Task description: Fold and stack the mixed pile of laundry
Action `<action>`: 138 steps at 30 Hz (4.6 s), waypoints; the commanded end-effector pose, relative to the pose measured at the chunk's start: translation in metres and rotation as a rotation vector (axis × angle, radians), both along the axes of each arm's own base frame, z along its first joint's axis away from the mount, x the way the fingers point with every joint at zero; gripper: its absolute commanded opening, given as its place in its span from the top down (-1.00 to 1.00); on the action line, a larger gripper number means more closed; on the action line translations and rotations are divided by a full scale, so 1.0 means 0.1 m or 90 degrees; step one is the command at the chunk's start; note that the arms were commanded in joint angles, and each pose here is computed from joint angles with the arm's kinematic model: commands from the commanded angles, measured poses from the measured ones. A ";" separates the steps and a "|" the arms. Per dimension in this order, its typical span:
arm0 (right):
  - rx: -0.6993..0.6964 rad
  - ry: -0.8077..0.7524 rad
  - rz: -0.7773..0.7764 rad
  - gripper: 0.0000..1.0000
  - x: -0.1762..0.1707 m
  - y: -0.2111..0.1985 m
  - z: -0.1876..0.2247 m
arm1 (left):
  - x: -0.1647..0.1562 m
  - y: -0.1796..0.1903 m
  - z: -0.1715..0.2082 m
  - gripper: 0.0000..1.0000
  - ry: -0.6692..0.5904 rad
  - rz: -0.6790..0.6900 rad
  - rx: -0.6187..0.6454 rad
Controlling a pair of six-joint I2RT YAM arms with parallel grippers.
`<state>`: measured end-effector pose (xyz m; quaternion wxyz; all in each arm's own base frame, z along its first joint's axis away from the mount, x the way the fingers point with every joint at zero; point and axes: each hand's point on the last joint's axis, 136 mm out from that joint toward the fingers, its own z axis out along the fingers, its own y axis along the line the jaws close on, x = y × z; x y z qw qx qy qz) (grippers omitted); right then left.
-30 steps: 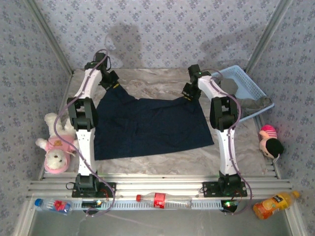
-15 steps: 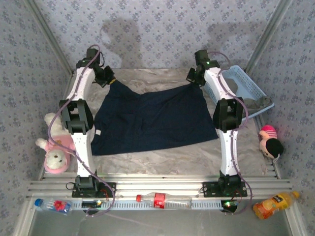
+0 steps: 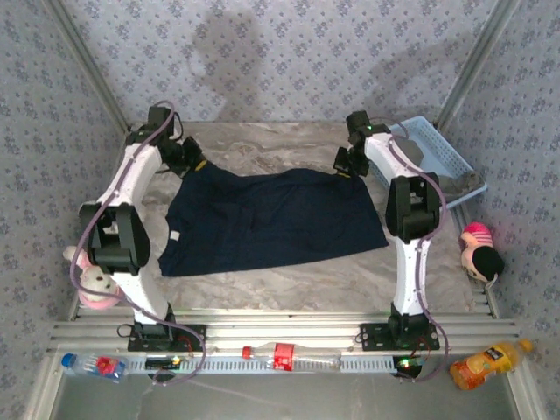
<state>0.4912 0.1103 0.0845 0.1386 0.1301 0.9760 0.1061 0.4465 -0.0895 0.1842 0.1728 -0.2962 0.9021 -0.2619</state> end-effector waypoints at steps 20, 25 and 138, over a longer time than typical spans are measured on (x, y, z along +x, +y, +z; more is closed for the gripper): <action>-0.030 0.026 0.003 0.77 -1.41 -0.31 0.25 | -1.97 -0.05 -0.17 0.70 0.057 0.152 -0.044; -0.049 0.037 0.000 0.10 -1.51 -0.36 0.23 | -2.09 -0.04 -0.33 -0.85 0.081 0.159 -0.042; 0.018 0.038 -0.086 -0.04 -1.03 -0.18 -0.36 | -1.68 -1.32 -1.31 0.14 0.144 -0.423 0.191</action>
